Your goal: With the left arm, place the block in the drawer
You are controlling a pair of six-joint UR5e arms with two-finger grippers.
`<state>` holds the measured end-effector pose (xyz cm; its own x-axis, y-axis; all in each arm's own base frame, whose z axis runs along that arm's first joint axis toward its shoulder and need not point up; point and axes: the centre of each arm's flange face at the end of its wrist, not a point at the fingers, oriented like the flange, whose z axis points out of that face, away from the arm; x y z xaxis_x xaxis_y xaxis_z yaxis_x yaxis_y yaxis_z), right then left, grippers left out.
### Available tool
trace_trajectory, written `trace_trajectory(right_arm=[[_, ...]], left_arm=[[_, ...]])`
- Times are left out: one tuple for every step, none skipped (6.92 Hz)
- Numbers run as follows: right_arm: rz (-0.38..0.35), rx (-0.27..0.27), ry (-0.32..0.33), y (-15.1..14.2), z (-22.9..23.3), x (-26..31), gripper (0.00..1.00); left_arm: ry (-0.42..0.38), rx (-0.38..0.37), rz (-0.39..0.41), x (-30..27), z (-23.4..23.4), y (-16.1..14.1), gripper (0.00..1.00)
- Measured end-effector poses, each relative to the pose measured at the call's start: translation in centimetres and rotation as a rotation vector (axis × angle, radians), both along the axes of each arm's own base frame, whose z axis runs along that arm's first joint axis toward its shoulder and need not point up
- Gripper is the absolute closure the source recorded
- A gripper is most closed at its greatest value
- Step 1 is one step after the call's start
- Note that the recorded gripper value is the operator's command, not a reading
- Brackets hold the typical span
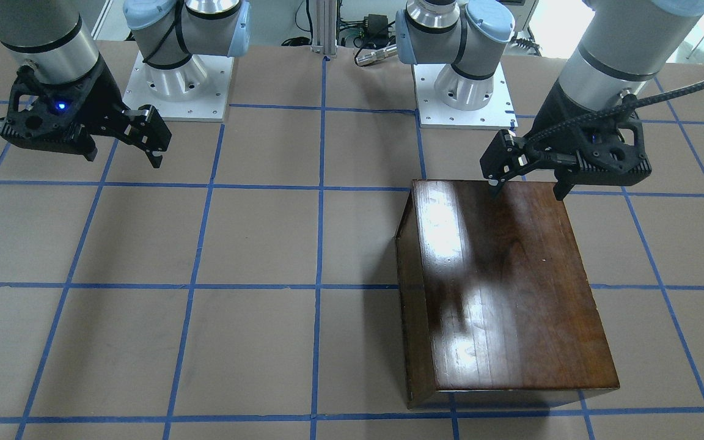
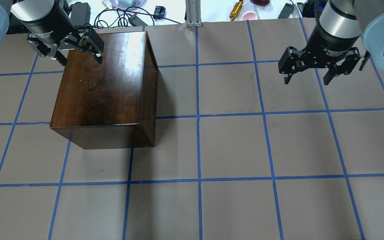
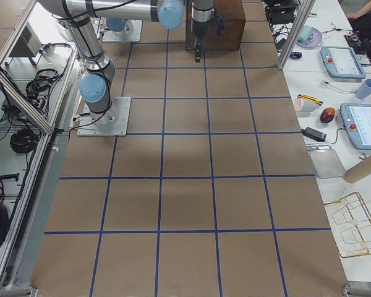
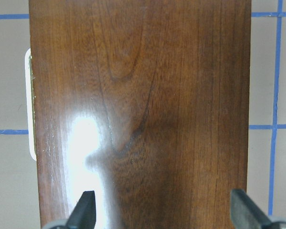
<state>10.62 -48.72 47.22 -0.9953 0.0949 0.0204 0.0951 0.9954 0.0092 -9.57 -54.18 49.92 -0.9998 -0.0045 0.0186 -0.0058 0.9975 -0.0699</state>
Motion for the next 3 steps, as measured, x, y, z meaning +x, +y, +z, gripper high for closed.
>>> trace_trajectory(right_arm=[[0.0,0.0,0.0,0.0,0.0,0.0,0.0],[0.0,0.0,0.0,0.0,0.0,0.0,0.0],[0.0,0.0,0.0,0.0,0.0,0.0,0.0]], left_arm=[[0.0,0.001,0.0,0.02,-0.03,0.01,0.0],[0.0,0.001,-0.001,-0.01,-0.08,-0.01,0.0],[0.0,0.001,-0.002,-0.03,-0.1,-0.03,0.0]])
